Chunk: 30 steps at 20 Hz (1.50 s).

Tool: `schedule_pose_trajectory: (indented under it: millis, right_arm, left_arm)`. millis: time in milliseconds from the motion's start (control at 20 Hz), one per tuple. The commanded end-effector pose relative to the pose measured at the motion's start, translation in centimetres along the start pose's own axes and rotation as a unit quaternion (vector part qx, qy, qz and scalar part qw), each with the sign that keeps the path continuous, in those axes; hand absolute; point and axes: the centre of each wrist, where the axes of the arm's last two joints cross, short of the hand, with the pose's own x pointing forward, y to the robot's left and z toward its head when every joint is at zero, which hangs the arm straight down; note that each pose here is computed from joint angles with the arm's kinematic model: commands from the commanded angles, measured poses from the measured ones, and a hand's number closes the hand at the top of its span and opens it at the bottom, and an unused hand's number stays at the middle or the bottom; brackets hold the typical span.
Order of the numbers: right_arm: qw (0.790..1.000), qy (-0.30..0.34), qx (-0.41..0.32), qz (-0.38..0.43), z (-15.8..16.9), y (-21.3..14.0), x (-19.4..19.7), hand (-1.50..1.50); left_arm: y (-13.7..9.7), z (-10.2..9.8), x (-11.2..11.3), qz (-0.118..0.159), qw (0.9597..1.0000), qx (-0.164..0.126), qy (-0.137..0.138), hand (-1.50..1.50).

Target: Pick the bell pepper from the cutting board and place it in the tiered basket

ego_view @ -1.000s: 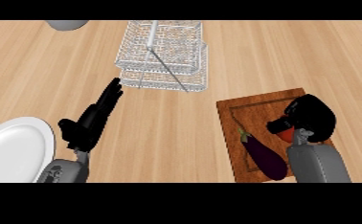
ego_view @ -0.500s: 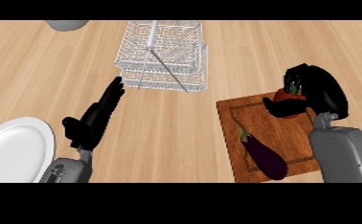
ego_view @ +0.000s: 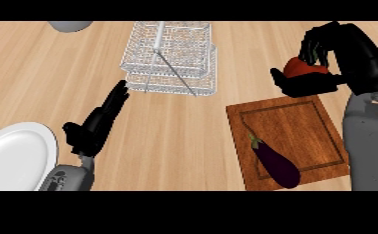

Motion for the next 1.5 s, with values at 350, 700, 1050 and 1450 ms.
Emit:
schedule_pose_trajectory:
  millis: [350, 700, 1050, 1450]
  right_arm:
    - [0.999, 0.003, 0.012, -0.030, -6.9, -1.2, 13.8, 1.50]
    - [0.998, 0.004, 0.030, -0.055, -10.5, 2.9, 17.5, 1.50]
    - [0.997, 0.015, 0.065, -0.040, -12.5, 7.0, 19.3, 1.50]
    - [0.996, 0.009, 0.069, -0.049, -13.8, 9.3, 19.4, 1.50]
  left_arm:
    - [-0.1, 0.0, 0.3, -0.002, 1.0000, -0.003, 0.000, 0.00]
    - [-0.5, -0.8, 0.1, -0.001, 0.9999, -0.013, 0.009, 0.00]
    - [-1.9, -1.1, 0.5, -0.002, 0.9996, -0.025, -0.009, 0.00]
    - [-0.2, -0.2, 0.0, -0.008, 0.9993, -0.033, -0.015, 0.00]
